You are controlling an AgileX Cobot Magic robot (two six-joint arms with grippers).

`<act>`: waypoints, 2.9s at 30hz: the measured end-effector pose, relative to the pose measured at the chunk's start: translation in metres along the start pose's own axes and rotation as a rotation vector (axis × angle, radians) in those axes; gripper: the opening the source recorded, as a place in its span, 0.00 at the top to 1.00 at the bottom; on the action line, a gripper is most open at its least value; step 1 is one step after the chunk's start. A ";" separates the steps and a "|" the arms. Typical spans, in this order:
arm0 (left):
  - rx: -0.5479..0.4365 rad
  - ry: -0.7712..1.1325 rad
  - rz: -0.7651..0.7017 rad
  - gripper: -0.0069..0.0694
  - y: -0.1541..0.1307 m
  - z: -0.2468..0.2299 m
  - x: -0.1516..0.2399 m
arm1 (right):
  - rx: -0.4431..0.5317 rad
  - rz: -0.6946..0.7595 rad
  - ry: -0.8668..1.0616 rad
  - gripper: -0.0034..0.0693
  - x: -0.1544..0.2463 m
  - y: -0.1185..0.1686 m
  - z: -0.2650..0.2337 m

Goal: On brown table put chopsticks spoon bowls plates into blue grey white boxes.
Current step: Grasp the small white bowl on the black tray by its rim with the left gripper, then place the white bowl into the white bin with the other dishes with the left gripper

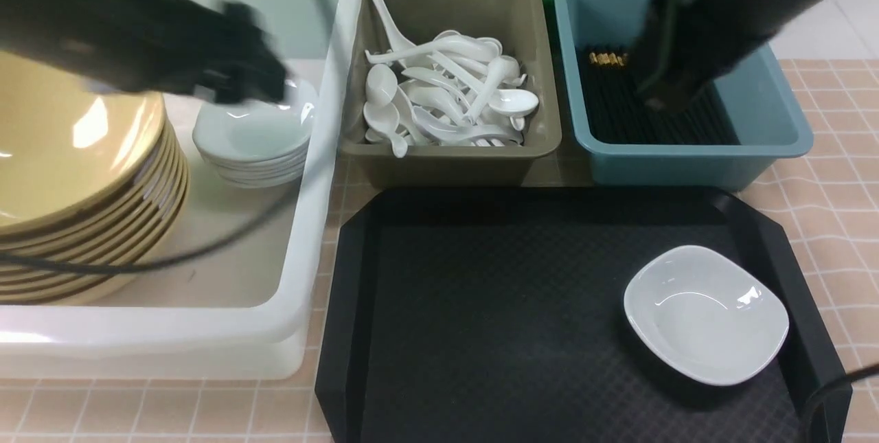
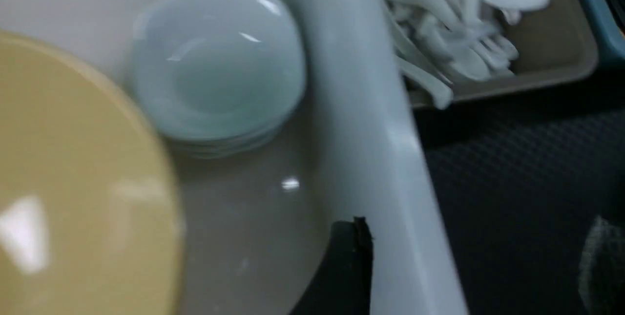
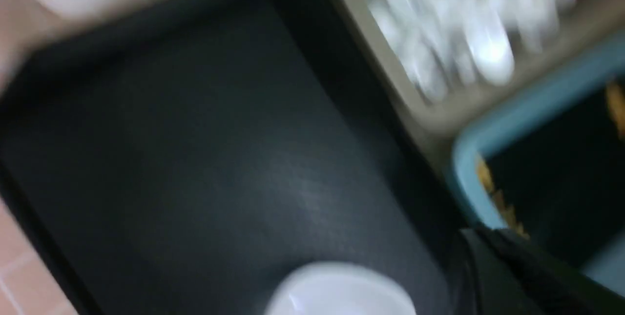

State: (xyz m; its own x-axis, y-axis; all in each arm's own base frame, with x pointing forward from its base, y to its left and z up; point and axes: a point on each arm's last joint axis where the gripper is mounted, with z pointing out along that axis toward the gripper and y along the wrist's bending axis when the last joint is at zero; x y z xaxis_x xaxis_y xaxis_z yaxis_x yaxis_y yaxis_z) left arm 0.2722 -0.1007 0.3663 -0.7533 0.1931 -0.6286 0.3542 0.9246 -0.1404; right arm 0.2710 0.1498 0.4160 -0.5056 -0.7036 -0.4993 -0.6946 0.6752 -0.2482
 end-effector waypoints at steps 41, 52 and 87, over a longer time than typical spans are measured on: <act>0.431 0.489 0.381 0.72 -0.216 0.274 0.026 | 0.082 0.281 0.027 0.89 0.061 -0.032 -0.025; 0.280 0.266 0.335 0.90 -0.119 0.168 -0.068 | 0.080 0.194 -0.094 0.89 0.042 -0.027 -0.037; -0.111 0.119 -0.192 0.88 0.171 0.107 -0.081 | -0.080 -0.289 -0.220 0.86 -0.074 0.069 0.021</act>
State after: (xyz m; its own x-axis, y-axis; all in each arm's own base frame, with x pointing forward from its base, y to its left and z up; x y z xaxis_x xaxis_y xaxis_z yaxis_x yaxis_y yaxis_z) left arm 0.4529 0.0066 0.3110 -0.8633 0.0414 -0.5030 0.1401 0.9771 -0.1600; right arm 0.2711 0.2530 0.4187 -0.1662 -0.7925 -0.5868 -0.8348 0.4299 -0.3441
